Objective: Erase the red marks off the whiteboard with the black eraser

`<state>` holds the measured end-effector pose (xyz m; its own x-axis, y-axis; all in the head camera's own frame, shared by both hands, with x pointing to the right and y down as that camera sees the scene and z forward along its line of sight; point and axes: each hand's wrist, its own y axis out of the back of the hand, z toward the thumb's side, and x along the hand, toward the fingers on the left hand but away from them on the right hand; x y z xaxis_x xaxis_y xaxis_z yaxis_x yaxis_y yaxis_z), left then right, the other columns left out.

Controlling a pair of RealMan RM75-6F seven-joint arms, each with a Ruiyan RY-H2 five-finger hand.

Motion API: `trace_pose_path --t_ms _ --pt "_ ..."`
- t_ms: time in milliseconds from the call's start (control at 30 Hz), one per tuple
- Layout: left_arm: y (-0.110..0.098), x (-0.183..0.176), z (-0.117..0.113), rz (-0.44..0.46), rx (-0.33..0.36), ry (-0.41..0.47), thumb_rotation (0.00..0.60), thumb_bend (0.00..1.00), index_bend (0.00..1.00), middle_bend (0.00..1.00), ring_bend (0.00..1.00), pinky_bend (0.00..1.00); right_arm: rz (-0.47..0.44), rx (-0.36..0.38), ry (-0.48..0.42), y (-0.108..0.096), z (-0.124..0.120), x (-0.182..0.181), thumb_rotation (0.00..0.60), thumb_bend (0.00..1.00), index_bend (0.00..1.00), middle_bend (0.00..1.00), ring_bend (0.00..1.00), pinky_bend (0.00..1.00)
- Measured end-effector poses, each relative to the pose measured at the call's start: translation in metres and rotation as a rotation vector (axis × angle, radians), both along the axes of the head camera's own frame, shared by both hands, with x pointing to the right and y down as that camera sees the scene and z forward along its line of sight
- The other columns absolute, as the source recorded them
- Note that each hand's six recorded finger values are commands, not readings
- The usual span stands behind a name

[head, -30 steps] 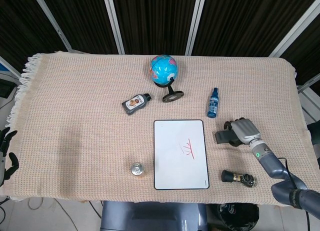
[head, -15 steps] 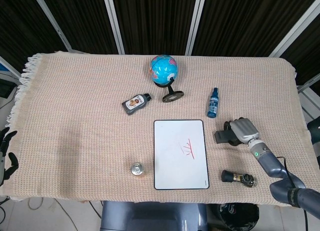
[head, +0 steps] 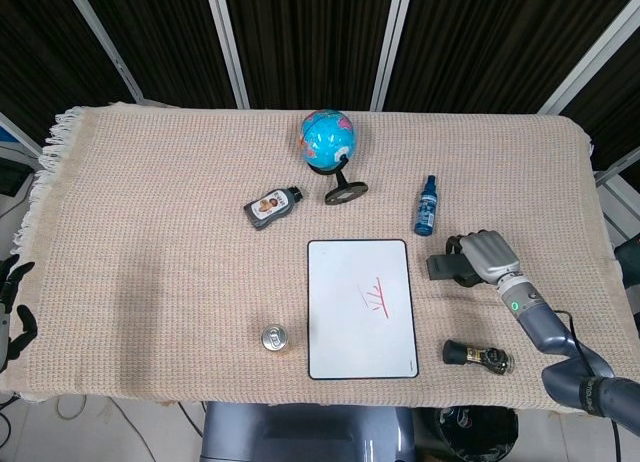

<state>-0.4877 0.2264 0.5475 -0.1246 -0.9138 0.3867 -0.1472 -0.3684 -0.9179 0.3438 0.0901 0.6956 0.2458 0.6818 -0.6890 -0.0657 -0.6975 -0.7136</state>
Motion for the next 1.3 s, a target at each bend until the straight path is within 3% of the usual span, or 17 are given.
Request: trace_pose_path --t_ms 467,1000,1300 --pt "0.000 -0.001 0.000 -0.003 -0.003 0.003 0.600 0.74 0.14 0.04 0.00 0.00 -0.087 0.023 -0.081 -0.008 -0.014 -0.058 0.600 0.39 0.48 0.53 0.50 0.36" --pt "-0.001 -0.002 -0.001 -0.005 -0.006 0.009 0.600 0.74 0.14 0.04 0.00 0.00 -0.155 0.038 -0.147 0.014 -0.001 -0.150 0.600 0.39 0.48 0.52 0.50 0.36" --pt "-0.001 -0.002 -0.001 -0.006 -0.007 0.010 0.600 0.74 0.14 0.04 0.00 0.00 -0.146 0.067 -0.157 0.014 0.003 -0.177 0.600 0.39 0.48 0.52 0.51 0.36"
